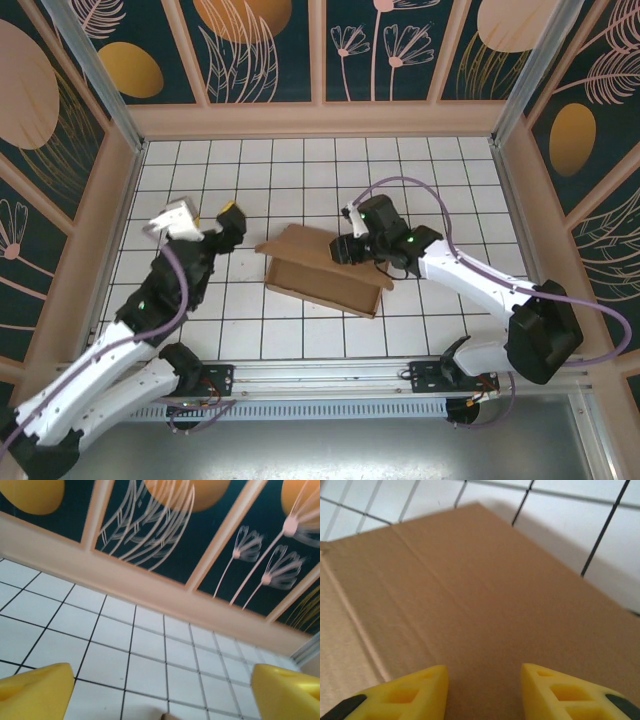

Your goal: Fold the paper box

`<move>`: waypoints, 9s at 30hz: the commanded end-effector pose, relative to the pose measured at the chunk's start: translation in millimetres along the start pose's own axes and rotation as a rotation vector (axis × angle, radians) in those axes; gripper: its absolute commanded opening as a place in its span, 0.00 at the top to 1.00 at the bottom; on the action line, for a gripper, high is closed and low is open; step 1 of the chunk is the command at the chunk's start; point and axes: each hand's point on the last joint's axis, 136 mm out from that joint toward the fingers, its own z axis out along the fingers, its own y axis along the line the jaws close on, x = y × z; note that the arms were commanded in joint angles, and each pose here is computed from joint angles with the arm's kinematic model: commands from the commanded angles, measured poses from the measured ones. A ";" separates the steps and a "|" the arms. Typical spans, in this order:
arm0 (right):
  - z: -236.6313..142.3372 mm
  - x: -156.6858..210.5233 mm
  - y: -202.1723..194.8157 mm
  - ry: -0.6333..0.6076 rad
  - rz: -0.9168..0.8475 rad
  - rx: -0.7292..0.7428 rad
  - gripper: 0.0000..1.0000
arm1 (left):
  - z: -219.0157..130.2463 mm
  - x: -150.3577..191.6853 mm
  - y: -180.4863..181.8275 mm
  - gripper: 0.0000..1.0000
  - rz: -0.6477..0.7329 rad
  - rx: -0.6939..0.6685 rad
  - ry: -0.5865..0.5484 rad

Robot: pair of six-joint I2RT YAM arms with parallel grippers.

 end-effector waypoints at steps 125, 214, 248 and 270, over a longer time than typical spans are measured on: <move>35.7 -22.2 -168.7 0.069 0.381 0.270 0.44 | 119.8 239.7 43.6 0.45 -0.006 0.036 0.921; 111.6 21.8 -41.6 0.005 -1.309 0.180 0.51 | 116.7 252.9 54.2 0.59 0.027 0.090 1.019; 117.4 37.7 -32.9 0.020 -1.219 0.220 0.92 | 128.5 257.7 -45.8 0.53 -0.084 0.239 1.070; -6.5 -53.8 -8.4 -0.317 -0.512 0.145 0.46 | 113.1 293.0 -19.3 0.54 -0.036 0.207 1.141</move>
